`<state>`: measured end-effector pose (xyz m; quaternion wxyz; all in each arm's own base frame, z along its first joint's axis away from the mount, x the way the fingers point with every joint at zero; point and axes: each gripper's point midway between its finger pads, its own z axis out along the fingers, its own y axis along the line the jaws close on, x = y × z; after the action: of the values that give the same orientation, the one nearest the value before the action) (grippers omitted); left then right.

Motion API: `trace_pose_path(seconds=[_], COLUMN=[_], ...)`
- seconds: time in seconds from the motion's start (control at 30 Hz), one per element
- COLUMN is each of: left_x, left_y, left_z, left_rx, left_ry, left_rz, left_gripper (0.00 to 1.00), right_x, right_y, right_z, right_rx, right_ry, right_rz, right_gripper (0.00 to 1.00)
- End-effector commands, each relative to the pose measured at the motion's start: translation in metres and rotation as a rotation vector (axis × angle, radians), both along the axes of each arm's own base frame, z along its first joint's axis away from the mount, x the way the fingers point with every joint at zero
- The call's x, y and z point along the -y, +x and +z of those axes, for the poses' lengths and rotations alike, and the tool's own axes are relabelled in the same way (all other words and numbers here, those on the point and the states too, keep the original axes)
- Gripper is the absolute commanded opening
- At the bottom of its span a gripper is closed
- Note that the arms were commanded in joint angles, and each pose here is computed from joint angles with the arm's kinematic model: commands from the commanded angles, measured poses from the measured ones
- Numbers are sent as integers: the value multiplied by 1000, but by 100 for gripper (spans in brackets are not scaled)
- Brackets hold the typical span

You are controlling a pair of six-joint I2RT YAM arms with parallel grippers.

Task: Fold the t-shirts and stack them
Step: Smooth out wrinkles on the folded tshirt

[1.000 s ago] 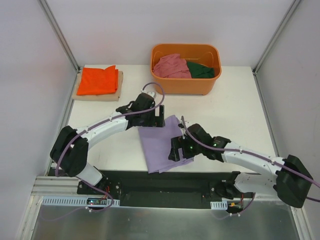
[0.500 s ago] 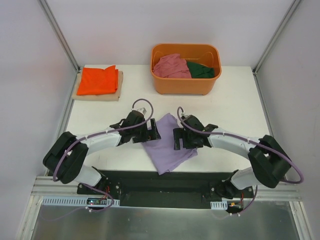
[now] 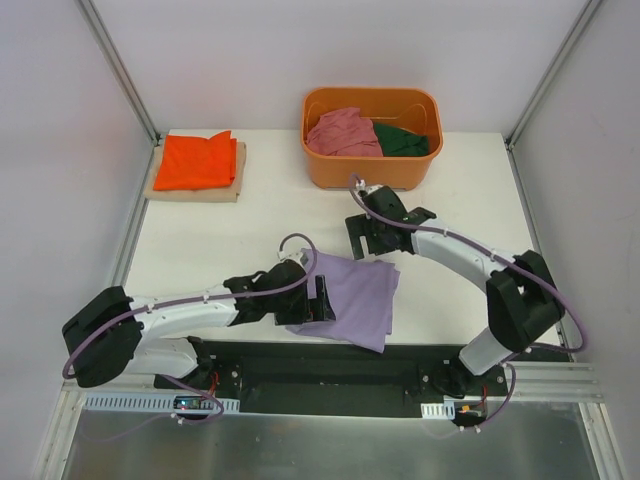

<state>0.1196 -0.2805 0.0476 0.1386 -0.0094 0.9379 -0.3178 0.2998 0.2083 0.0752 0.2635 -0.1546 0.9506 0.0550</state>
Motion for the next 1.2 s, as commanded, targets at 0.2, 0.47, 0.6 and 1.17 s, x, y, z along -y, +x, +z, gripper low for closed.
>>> trace_pose_path(seconds=[0.2, 0.47, 0.6, 1.17], left_x=[-26, 18, 22, 6], left_y=[99, 137, 155, 184], left_z=[74, 77, 56, 27], left_rx=[329, 272, 266, 169], left_ry=[164, 60, 114, 96], left_rz=[161, 19, 17, 23], left_gripper=[99, 99, 99, 99], right_x=[-29, -46, -35, 42], right_y=[-99, -134, -133, -103], right_z=[33, 18, -7, -73], right_rx=[-164, -260, -288, -309], right_ry=[443, 599, 511, 173], right_rz=[102, 166, 105, -83], right_gripper=[96, 96, 96, 96])
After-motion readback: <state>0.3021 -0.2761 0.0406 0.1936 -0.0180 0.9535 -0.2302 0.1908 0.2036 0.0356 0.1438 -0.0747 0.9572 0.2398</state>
